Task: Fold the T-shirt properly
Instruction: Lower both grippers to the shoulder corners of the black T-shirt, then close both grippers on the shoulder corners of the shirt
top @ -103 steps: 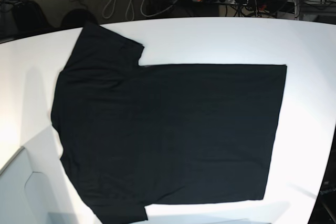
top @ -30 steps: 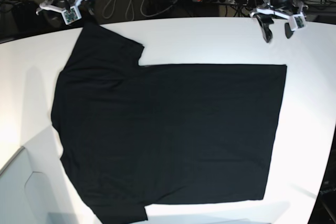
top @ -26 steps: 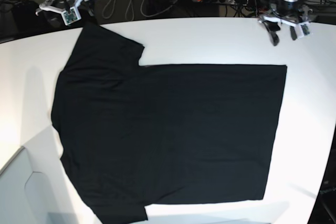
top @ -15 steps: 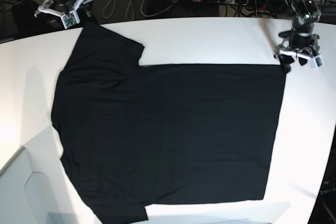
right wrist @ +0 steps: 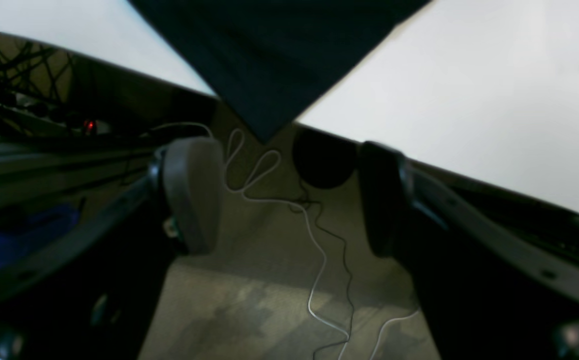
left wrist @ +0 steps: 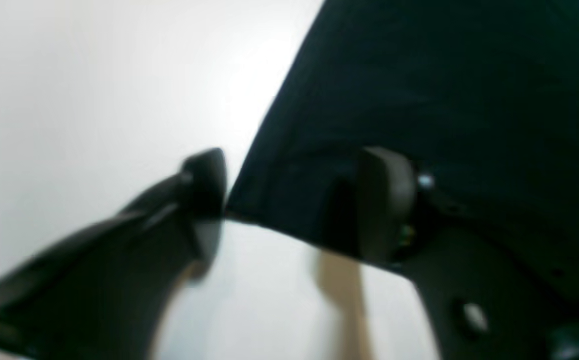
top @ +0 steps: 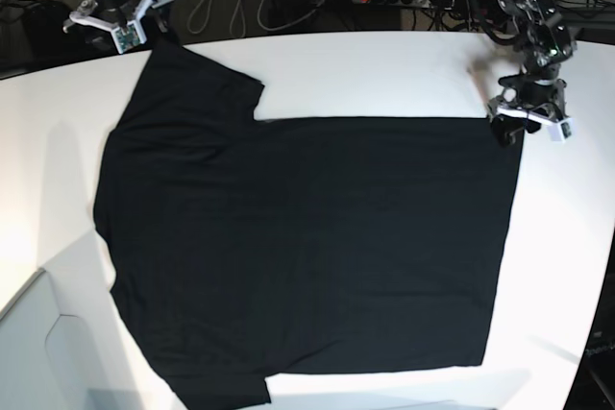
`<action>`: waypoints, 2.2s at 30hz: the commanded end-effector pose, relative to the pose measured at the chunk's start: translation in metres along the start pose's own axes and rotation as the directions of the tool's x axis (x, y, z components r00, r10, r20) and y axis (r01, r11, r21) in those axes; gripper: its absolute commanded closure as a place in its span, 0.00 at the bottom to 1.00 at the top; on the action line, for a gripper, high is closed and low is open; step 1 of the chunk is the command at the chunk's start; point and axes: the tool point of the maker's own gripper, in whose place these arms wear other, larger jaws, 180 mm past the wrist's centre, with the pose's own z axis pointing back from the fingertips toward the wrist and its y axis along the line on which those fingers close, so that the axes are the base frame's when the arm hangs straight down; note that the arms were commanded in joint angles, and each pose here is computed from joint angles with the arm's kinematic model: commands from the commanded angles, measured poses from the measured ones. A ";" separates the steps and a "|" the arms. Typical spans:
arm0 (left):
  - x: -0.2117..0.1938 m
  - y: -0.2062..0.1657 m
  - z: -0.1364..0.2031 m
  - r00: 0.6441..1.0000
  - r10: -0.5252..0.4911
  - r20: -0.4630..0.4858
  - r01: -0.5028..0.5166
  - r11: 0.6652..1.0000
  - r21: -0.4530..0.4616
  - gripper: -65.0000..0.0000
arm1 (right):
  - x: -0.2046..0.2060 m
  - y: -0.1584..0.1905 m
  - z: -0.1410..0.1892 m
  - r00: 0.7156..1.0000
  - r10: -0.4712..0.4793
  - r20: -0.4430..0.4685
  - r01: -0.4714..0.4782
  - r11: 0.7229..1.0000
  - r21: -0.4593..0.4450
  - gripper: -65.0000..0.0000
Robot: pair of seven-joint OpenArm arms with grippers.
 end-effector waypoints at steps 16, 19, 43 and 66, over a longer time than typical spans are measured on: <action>-0.018 0.010 0.014 0.998 -0.019 -0.055 0.021 1.000 0.021 1.00 | 0.024 -0.006 -0.006 0.997 0.010 0.072 -0.010 1.000 -0.009 0.36; -0.024 0.012 0.019 0.997 -0.025 -0.069 0.027 0.999 0.025 1.00 | 0.029 -0.007 -0.013 0.995 -0.030 0.090 0.033 0.999 -0.022 0.35; -0.059 0.023 0.040 0.990 0.055 -0.133 -0.052 0.998 0.021 1.00 | 0.006 -0.041 -0.069 0.985 -0.168 -0.033 0.165 0.982 -0.097 0.29; -0.061 0.024 0.043 0.989 0.050 -0.138 -0.047 0.999 0.023 1.00 | -0.017 -0.046 -0.068 0.989 -0.110 -0.094 0.107 0.994 -0.035 1.00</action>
